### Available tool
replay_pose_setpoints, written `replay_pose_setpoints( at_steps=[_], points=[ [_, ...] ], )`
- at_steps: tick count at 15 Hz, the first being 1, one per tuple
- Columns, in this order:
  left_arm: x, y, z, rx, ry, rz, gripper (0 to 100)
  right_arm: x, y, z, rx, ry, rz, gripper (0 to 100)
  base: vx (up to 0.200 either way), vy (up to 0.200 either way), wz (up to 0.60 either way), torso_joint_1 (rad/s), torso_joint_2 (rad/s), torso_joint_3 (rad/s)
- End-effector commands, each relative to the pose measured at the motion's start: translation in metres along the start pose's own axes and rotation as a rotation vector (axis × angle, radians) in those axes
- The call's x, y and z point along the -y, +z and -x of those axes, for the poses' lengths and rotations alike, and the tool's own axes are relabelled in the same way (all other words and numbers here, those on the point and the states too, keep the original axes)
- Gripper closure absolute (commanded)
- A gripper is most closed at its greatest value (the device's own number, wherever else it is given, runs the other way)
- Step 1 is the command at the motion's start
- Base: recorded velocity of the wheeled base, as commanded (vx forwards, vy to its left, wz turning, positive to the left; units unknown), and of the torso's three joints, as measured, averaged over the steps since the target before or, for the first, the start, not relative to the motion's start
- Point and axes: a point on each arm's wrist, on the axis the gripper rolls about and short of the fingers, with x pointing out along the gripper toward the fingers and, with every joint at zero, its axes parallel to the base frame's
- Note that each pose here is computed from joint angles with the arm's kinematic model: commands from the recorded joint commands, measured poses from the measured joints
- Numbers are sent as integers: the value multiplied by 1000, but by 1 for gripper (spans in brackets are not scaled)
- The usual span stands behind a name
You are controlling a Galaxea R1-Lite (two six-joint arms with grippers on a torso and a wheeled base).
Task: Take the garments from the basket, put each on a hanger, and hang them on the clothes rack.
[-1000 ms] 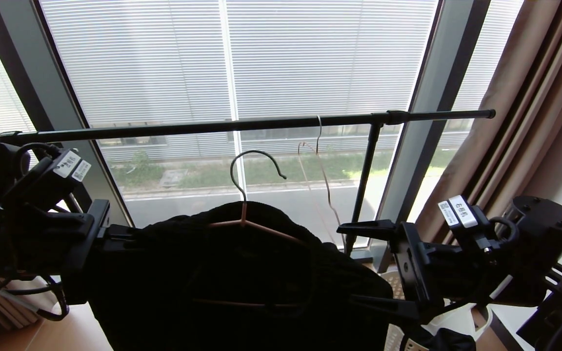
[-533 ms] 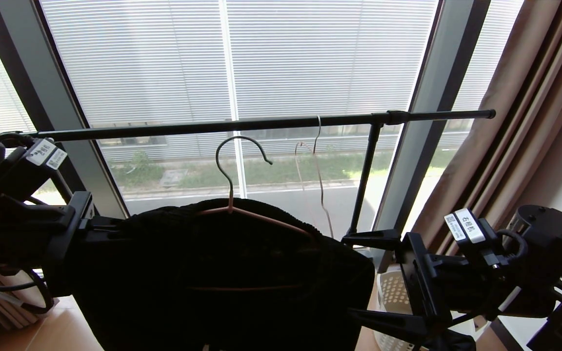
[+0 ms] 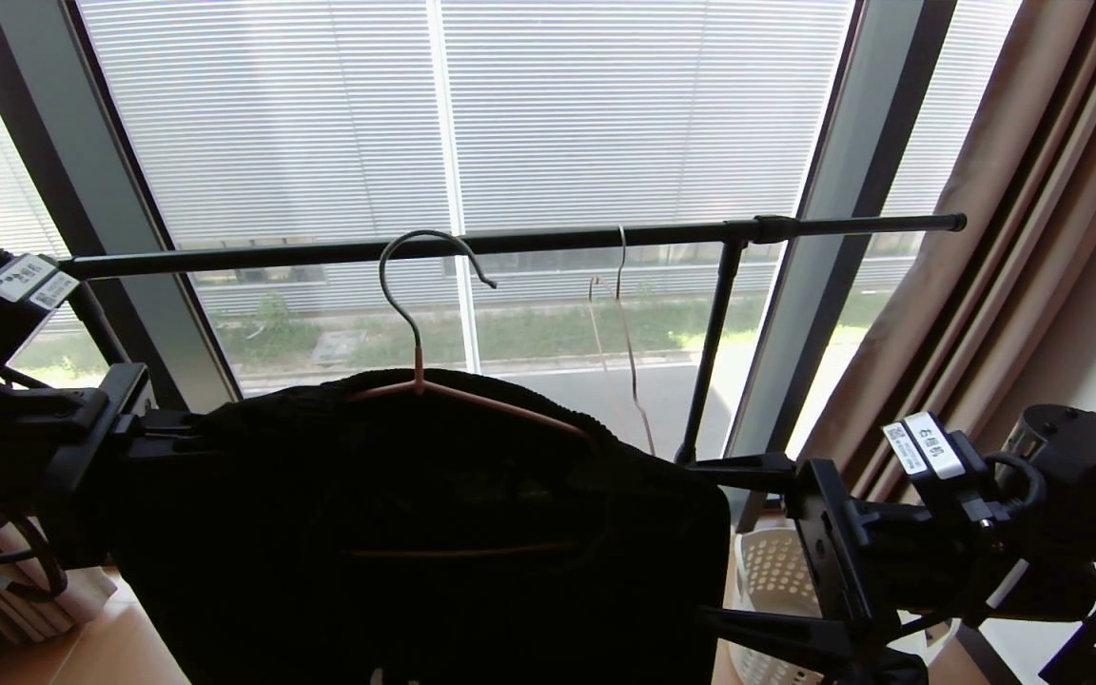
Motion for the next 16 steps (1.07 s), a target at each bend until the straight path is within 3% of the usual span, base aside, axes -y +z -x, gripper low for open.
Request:
replay_pose_setpoints(
  at_steps=[1,5,8,11,16],
  points=[
    [-2,-1,4,7,9,8,100,1,-2,5,-3,6,-9,0,0,0,0,0,0,0],
    [-4,1,4,17,10,8,100,-8,-14,8,-36,22,-56,0,0,0,0,0,0,0],
    [-6,8,5,57,-13,28,100,-5,-34,4,-84,26,-131,0,0,0,0,0,0,0],
    [-10,13,5,76,-4,81,100,1,-49,0,-115,22,-130,0,0,0,0,0,0,0],
    [-14,21,5,107,4,118,100,8,-51,-1,-114,9,-131,0,0,0,0,0,0,0]
  ],
)
